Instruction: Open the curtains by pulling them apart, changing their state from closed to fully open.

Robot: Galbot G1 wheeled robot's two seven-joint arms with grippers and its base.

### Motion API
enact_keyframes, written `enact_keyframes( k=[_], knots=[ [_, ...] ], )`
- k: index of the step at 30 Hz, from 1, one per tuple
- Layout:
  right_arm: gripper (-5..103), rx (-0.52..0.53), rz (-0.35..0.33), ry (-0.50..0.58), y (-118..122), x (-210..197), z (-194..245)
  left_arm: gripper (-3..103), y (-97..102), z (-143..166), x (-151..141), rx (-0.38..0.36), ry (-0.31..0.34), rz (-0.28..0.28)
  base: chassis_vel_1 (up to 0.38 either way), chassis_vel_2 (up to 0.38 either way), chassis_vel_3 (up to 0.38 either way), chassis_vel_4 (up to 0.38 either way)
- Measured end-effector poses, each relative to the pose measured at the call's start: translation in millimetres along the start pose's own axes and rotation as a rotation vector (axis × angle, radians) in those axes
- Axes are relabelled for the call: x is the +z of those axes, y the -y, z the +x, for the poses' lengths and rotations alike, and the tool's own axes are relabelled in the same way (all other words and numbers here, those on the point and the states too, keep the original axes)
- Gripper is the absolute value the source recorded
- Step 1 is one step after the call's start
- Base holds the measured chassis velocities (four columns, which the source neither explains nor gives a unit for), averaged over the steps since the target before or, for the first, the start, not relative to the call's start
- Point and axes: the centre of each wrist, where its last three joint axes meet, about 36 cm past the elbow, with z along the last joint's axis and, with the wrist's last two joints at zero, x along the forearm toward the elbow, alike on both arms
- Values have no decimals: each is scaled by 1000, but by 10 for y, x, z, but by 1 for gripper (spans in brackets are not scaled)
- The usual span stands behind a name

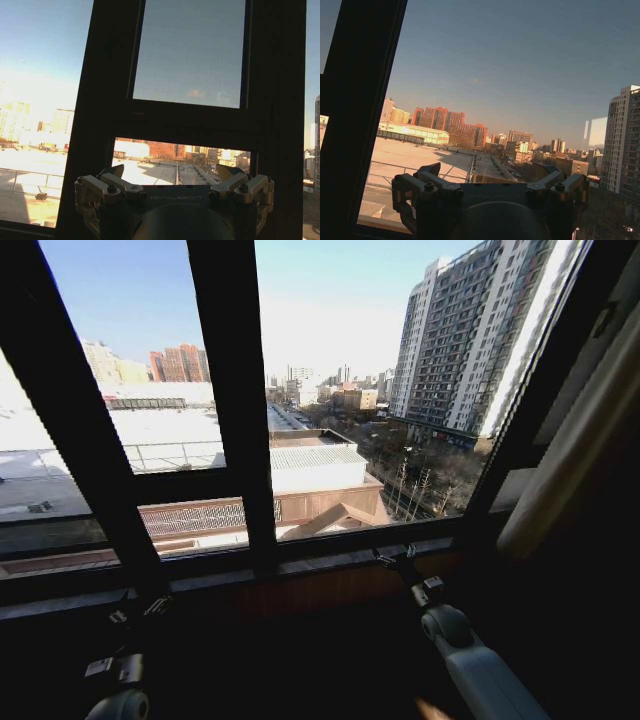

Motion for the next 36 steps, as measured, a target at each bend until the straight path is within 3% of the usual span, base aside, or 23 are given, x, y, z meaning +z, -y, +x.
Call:
enact_keyframes(
  k=[13, 36],
  knots=[
    [100, 0, 0, 0, 0, 0, 0, 100, 0, -1, 0, 0, 0, 0, 94, -90, -107, 113],
    [100, 0, 0, 0, 0, 1, 0, 100, -1, 1, 0, -1, 0, 0, 304, -310, -300, 299]
  ],
)
